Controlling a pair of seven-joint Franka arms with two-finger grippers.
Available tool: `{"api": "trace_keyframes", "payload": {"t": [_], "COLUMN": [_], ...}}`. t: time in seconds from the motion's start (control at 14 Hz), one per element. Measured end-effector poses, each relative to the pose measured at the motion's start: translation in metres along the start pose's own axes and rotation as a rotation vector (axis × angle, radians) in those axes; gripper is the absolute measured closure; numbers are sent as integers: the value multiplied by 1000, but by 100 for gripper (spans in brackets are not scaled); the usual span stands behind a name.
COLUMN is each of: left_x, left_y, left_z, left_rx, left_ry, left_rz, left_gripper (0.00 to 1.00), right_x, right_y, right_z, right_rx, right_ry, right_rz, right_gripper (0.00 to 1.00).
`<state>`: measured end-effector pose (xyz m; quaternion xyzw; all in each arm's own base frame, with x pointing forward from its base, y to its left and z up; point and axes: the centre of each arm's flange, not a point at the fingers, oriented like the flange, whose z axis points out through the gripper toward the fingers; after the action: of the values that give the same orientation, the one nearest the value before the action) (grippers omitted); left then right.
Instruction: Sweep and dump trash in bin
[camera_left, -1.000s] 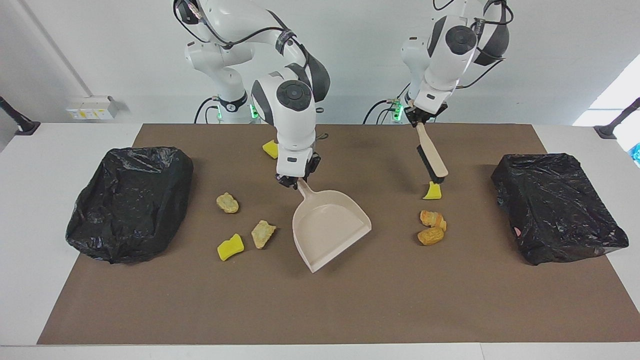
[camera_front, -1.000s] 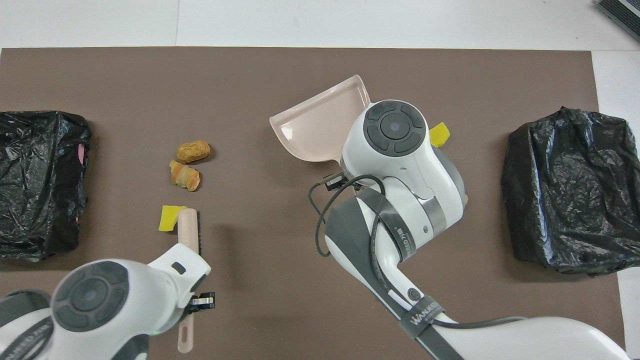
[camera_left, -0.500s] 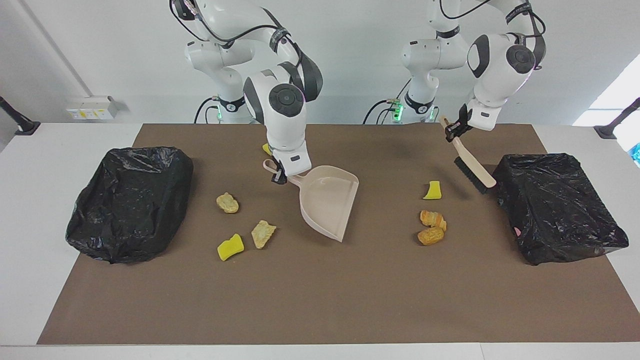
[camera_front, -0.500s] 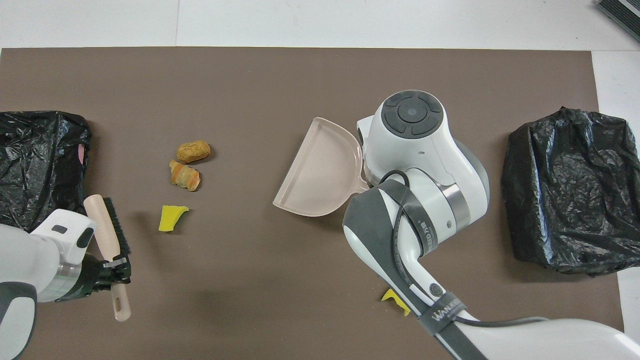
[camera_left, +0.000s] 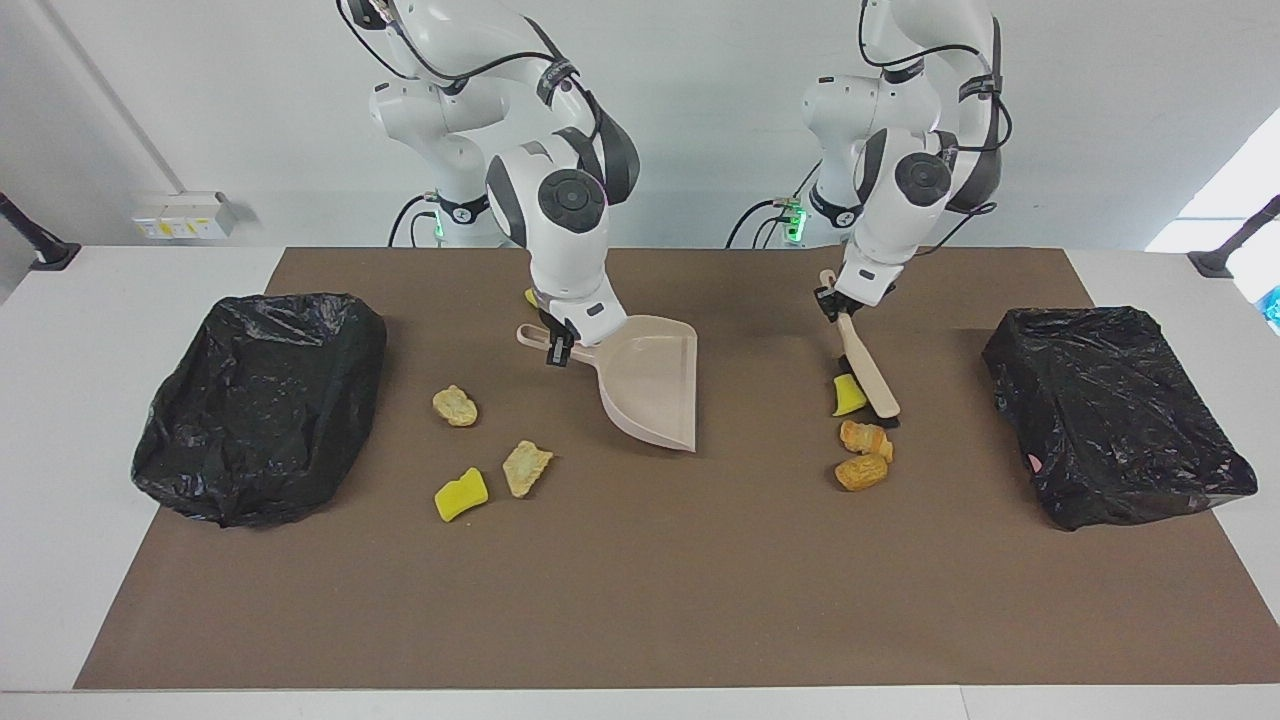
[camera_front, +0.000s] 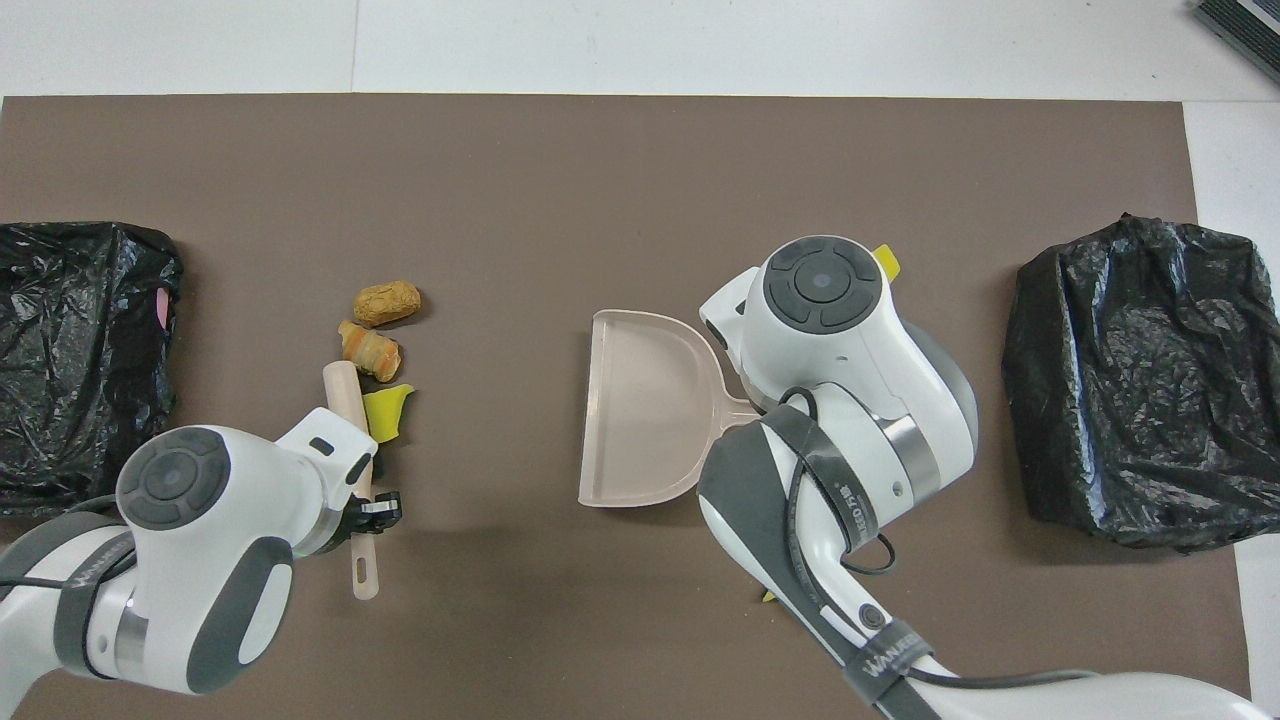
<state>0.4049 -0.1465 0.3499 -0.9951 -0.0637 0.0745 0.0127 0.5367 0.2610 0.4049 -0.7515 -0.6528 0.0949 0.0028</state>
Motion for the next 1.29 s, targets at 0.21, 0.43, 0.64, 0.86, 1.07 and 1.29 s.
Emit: {"api": "trace_keyframes", "payload": {"t": [0.21,0.43,0.64,0.86,1.07,1.29], "left_x": [-22,-57,-73,-53,-1,54], "left_y": [48,104,143,138,80,0], "left_z": [3,-5,-26,-73,-105,-101], "left_rx": [2,-66,-98,-110,-116,-72], "left_ry": [16,-4,18,1,-7,54], "left_rz": [111,175,186,143,5,-16], "left_gripper": [74,74,74,74,74,74], "right_x": [-5,-3,-2,-2,-2,-3], "right_y": [-1,-2,-4,-5,-5,-6], "right_z": [9,21,33,42,50,55], "right_rx": [-24,-41,-54,-68,-80,-81], "right_ry": [14,27,37,36,41,43], "right_rz": [-26,-33,-36,-44,-50,-52], "right_gripper": [69,69,69,69,69,69]}}
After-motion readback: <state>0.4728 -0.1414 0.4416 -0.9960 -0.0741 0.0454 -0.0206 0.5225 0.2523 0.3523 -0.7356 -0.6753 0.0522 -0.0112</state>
